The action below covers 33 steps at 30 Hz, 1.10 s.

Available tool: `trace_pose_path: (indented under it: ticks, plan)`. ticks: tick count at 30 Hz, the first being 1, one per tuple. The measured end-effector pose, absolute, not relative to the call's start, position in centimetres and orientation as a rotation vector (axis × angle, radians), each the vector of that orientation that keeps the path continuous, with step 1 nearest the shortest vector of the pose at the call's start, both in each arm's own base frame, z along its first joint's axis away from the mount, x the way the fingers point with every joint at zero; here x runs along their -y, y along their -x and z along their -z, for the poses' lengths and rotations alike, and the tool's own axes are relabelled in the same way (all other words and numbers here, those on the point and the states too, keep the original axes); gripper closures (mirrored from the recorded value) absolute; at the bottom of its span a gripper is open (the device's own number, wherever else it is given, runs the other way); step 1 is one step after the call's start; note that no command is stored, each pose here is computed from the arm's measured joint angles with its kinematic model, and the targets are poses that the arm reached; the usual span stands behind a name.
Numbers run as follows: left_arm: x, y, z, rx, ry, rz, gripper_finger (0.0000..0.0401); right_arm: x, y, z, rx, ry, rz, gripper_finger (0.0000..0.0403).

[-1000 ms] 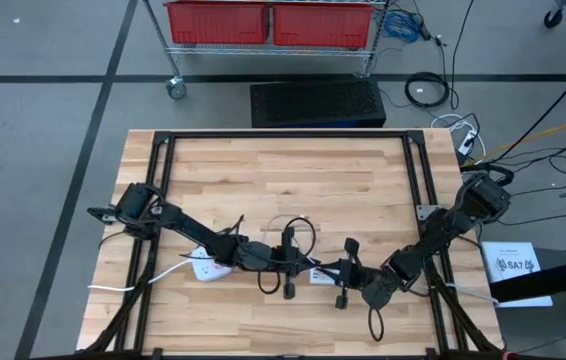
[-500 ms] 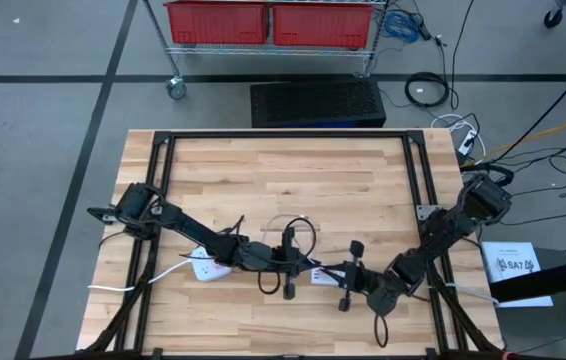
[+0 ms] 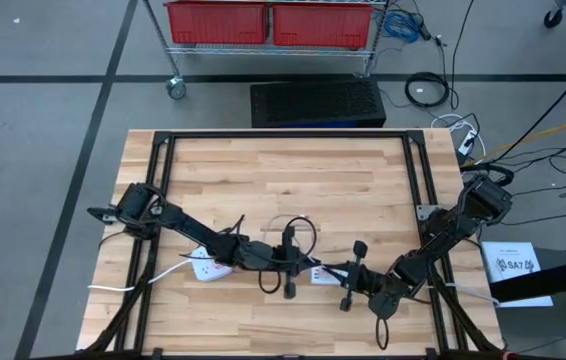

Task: Insert USB
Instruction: Insert the pink charger cable into the pink charger adapter on the right white outlet extension

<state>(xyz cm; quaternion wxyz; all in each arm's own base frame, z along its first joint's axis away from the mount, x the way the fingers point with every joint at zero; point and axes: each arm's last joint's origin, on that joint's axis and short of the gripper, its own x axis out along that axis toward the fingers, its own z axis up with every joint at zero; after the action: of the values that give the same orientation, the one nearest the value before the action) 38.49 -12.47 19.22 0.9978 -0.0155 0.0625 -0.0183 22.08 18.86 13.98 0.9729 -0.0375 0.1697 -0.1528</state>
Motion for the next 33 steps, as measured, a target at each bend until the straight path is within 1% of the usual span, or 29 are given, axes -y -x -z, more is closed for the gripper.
trace_pose_path:
  ticks: [17,25,29,33]
  plan:
    - [12.6,-38.7,-19.9,-0.087,0.036,0.039,0.0394,-18.9,-22.4,-14.4,-0.306,0.083,0.312,0.0402]
    - [12.8,-39.3,-21.3,-0.053,0.028,0.071,0.0394,-18.4,-23.6,-15.1,-0.283,0.094,0.249,0.0402]
    - [13.0,-39.9,-22.1,-0.076,-0.013,0.073,0.0394,-17.5,-22.8,-14.2,-0.249,0.045,0.233,0.0403]
    - [13.0,-40.3,-22.6,-0.090,-0.035,0.072,0.0394,-16.6,-21.0,-13.8,-0.133,-0.027,0.184,0.0403]
